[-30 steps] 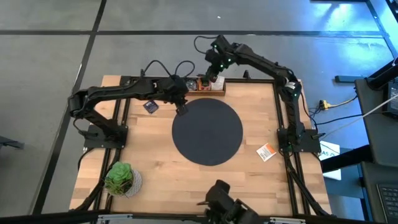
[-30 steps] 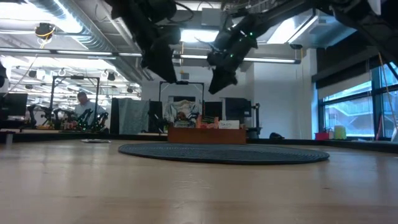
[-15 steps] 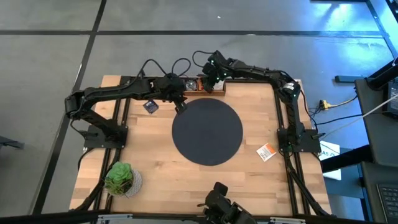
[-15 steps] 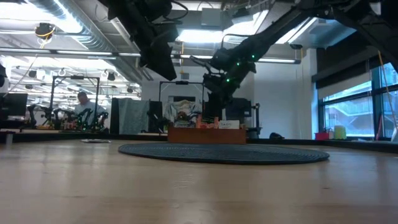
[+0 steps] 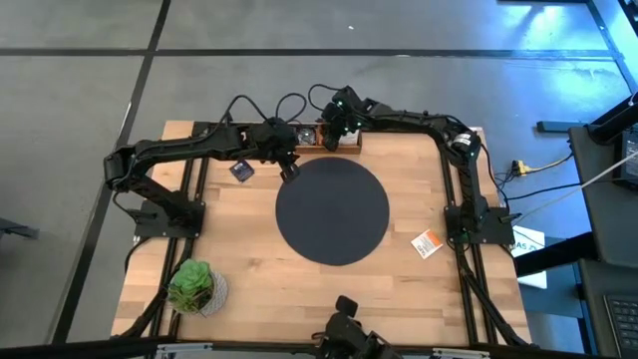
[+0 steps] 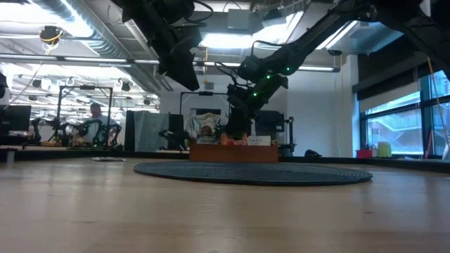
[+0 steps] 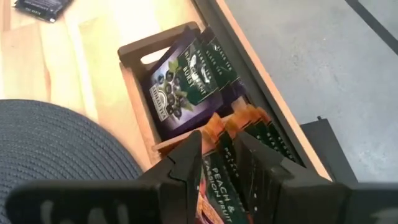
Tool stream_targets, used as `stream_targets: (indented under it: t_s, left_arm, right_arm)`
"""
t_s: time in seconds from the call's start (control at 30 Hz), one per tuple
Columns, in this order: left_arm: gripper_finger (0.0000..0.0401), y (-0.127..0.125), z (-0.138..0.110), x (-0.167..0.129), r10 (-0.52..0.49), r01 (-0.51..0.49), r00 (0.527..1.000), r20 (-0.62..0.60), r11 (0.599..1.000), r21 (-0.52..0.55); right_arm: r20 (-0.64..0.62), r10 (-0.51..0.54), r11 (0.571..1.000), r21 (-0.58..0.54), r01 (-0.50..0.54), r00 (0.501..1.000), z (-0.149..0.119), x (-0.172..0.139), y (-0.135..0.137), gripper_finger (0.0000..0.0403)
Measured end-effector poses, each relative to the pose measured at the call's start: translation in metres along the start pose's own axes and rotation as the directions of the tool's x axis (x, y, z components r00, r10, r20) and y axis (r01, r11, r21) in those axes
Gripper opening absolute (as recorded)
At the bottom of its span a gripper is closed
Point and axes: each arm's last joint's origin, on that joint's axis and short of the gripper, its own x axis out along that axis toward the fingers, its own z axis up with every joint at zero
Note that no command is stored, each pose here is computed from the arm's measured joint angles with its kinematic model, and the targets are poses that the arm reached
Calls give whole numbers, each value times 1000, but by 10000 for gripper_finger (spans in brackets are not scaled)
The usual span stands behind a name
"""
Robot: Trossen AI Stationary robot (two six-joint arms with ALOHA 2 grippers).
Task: Pick & Place Tea
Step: Put the orange tea bag into the middle section of the wooden organizer
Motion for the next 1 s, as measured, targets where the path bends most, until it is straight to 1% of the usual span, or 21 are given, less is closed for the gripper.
stream_targets:
  t_s: [0.23,0.37,0.47,0.57,0.67,0.7,0.77,0.8,0.87,0.93,1.0]
  left_arm:
    - [114,0,0,0,0,0,1000,0,1000,-1]
    - [112,0,0,0,-1,1,1000,0,1000,-19]
    - [113,0,0,0,-1,1,1000,0,1000,-21]
    - [115,0,0,0,-1,1,1000,-1,999,-32]
    - [115,0,0,0,-1,1,1000,3,999,-35]
    - [115,0,0,0,-1,1,1000,4,999,-35]
    - [113,0,0,0,-1,1,1000,4,999,-35]
    - [113,0,0,0,-1,1,1000,4,999,-36]
    - [112,0,0,0,-1,2,1000,4,999,-39]
    - [112,0,0,0,-1,2,1000,4,999,-39]
    - [114,0,0,0,-1,2,1000,4,999,-39]
  right_arm:
    - [12,3,1000,4,-3,1000,2,1,3,100]
    - [44,-5,992,127,-1,999,11,-3,1,100]
    - [75,-12,976,220,-5,997,20,-7,-2,100]
    - [90,-15,928,373,-19,996,24,-10,-3,100]
    - [82,-23,860,509,-22,996,23,-9,-4,100]
    - [81,-45,830,558,-8,996,23,-9,-4,100]
    - [65,-121,766,641,52,990,21,-8,-6,100]
    - [50,-157,747,660,85,986,18,-7,-6,100]
    - [15,-205,735,662,144,979,15,-6,-4,100]
    - [8,-204,736,661,148,979,15,-5,1,100]
    - [-3,-187,747,649,144,982,15,-3,11,100]
